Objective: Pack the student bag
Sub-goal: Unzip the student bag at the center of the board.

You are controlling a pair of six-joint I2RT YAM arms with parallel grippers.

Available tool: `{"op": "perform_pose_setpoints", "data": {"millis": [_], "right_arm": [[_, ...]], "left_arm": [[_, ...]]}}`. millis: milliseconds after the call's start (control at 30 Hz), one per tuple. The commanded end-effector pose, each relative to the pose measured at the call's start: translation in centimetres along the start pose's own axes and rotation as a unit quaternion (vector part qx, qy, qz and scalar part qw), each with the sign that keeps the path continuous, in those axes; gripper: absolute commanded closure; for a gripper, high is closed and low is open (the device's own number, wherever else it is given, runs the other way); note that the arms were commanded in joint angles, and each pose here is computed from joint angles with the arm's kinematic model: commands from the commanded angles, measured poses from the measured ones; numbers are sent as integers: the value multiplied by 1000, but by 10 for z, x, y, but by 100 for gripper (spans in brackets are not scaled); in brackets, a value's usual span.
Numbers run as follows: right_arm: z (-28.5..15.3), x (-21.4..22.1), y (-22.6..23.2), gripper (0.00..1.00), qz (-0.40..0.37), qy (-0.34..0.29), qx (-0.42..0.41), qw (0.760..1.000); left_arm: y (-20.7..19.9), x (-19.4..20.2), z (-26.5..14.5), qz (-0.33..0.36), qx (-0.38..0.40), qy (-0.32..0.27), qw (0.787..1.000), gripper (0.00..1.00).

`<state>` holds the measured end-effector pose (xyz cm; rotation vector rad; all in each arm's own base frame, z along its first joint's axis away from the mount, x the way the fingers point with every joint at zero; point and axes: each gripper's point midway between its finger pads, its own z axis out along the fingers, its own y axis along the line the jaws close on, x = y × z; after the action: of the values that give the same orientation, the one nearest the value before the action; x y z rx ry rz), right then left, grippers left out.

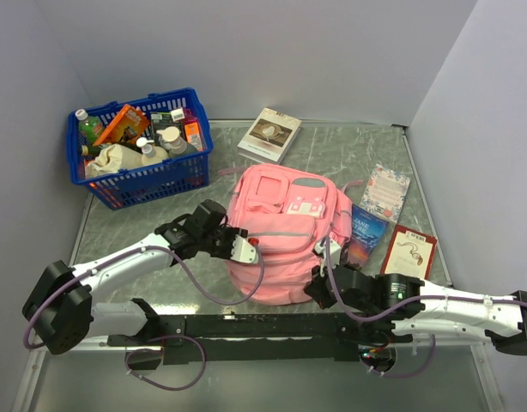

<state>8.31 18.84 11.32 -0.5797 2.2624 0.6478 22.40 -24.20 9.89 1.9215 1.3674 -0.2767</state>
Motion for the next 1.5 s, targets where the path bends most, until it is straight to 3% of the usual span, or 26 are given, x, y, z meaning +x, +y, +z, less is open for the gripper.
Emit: {"op": "perform_pose_setpoints", "data": {"millis": [0,233,267,300,367,667,800,1000,1267,1467], "right_arm": [[-7,-26,23,100,31,-49,-50,997],[-6,-28,25,100,28,-49,-53,997],[-6,-28,25,100,28,-50,-53,997],[-5,-26,24,100,28,-48,-51,997],[-5,-27,23,100,29,-48,-47,997],[-4,-40,0,100,36,-62,19,997],[11,-49,-16,100,54,-55,41,996],[27,-75,-31,100,27,-28,59,997],[53,-106,-43,100,-30,-33,56,997],[46,-91,-42,100,-46,-15,45,998]], "left_arm": [[36,-19,4,26,-67,-32,997,61],[25,-19,4,42,-47,-40,997,65],[20,-18,5,40,-44,-42,997,69],[19,-21,5,36,-43,-46,997,83],[21,-23,3,29,-49,-45,997,99],[-12,-23,-45,-29,-8,-16,999,99],[-50,-31,-77,-91,71,-6,993,99],[-89,-65,-100,-126,164,-28,978,99],[-100,-111,-92,-126,207,-64,968,99],[-61,-102,-51,-183,125,-30,975,99]]}}
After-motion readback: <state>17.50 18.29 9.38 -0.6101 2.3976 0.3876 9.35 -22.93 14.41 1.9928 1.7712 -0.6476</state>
